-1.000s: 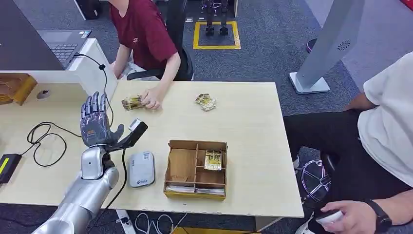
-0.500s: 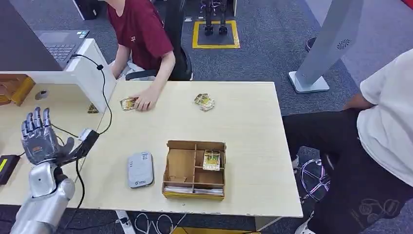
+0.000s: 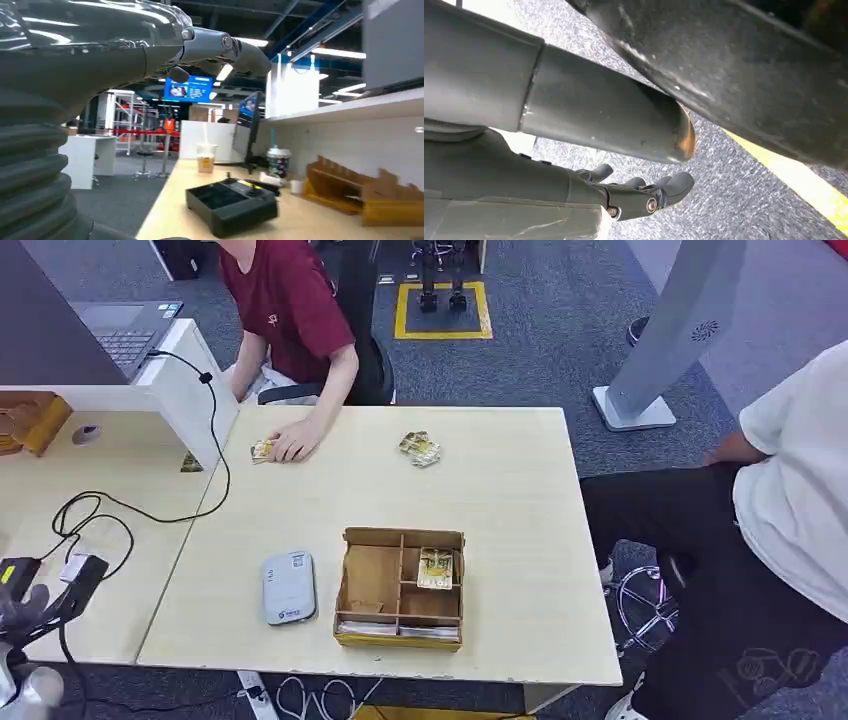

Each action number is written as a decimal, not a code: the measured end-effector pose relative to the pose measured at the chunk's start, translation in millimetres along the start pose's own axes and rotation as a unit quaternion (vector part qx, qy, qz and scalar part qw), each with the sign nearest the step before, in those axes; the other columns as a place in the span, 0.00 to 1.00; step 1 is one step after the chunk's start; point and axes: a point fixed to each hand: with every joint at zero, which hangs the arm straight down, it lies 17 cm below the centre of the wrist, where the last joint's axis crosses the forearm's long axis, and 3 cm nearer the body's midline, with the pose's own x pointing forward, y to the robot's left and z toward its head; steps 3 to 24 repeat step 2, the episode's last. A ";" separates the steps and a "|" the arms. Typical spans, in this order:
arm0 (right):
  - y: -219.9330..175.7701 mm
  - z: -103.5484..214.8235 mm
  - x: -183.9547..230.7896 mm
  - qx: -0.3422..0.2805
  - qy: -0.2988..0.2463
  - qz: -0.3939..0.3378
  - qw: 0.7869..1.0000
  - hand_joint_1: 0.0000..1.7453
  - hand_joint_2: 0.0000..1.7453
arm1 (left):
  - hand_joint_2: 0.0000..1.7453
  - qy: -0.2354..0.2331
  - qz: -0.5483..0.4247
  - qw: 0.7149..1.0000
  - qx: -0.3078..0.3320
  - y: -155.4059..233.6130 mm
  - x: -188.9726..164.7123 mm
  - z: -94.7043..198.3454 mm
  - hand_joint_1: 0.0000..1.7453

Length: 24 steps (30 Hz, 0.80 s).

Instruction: Pass the card to the sensor for recognition and then transmit it.

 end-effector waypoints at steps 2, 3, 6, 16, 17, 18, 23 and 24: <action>0.3 0.2 -0.2 0.000 0.001 -0.001 1.000 0.00 0.00 | 1.00 0.006 -0.008 1.000 -0.002 -0.3 -12.2 2.7 0.00; 0.3 0.2 -0.2 0.000 0.001 -0.001 1.000 0.00 0.00 | 1.00 0.006 -0.008 1.000 -0.002 -0.3 -12.2 2.7 0.00; 0.3 0.2 -0.2 0.000 0.001 -0.001 1.000 0.00 0.00 | 1.00 0.006 -0.008 1.000 -0.002 -0.3 -12.2 2.7 0.00; 0.3 0.2 -0.2 0.000 0.001 -0.001 1.000 0.00 0.00 | 1.00 0.006 -0.008 1.000 -0.002 -0.3 -12.2 2.7 0.00; 0.3 0.2 -0.2 0.000 0.001 -0.001 1.000 0.00 0.00 | 1.00 0.006 -0.008 1.000 -0.002 -0.3 -12.2 2.7 0.00; 0.3 0.2 -0.2 0.000 0.001 -0.001 1.000 0.00 0.00 | 1.00 0.006 -0.008 1.000 -0.002 -0.3 -12.2 2.7 0.00; 0.3 0.2 -0.2 0.000 0.001 -0.001 1.000 0.00 0.00 | 1.00 0.006 -0.008 1.000 -0.002 -0.3 -12.2 2.7 0.00; 0.3 0.2 -0.2 0.000 0.001 -0.001 1.000 0.00 0.00 | 1.00 0.006 -0.008 1.000 -0.002 -0.3 -12.2 2.7 0.00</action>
